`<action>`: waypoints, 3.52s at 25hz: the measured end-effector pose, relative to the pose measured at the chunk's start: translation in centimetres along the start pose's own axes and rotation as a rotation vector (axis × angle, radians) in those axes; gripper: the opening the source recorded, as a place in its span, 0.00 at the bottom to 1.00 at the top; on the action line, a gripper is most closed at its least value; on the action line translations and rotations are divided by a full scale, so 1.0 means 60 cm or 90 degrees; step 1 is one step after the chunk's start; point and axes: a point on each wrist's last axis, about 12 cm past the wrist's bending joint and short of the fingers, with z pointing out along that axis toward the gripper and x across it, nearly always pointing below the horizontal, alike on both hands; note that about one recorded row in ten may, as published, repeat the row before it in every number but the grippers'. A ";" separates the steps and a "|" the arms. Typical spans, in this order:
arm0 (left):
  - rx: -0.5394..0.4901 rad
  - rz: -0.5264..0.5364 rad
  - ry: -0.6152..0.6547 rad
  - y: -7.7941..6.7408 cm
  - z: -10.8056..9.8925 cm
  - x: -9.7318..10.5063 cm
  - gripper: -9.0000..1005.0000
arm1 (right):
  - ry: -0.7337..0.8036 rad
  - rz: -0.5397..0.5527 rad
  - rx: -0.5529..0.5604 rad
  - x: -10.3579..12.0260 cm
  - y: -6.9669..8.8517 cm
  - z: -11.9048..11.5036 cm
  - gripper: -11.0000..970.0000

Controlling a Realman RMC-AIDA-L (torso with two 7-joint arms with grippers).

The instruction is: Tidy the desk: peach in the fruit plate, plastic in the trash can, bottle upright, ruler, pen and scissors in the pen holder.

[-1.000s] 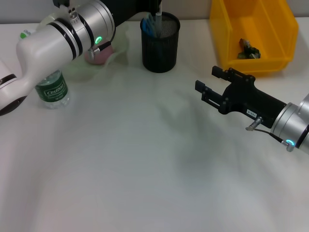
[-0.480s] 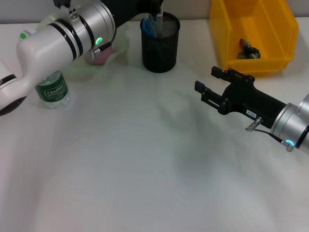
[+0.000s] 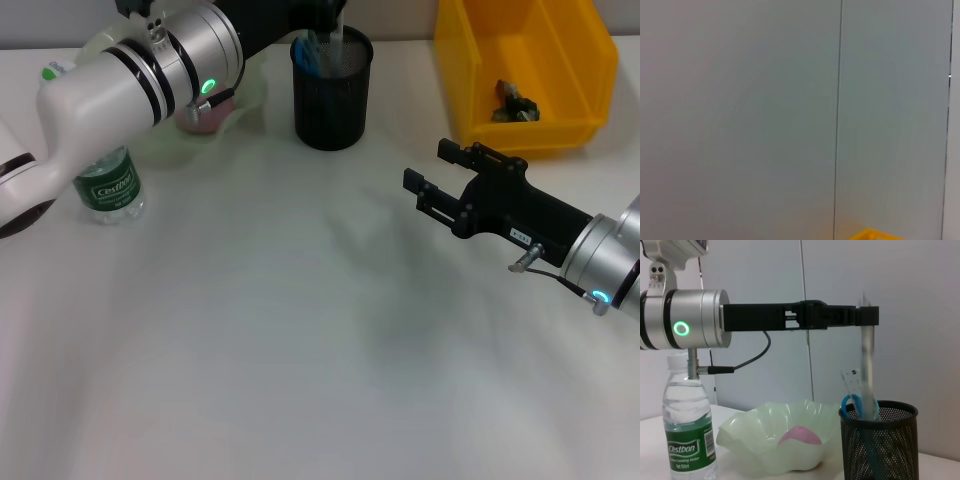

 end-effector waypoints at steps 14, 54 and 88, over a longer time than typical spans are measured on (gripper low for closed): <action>0.013 -0.015 -0.025 -0.003 -0.010 0.001 0.50 | -0.001 0.002 0.004 0.001 -0.001 -0.002 0.69; 0.335 -0.076 0.119 -0.066 -0.243 0.107 0.85 | 0.015 0.059 -0.178 -0.010 0.010 -0.080 0.85; 0.396 -0.112 0.186 -0.053 -0.318 0.130 0.84 | 0.123 0.039 -0.355 -0.021 0.018 -0.095 0.85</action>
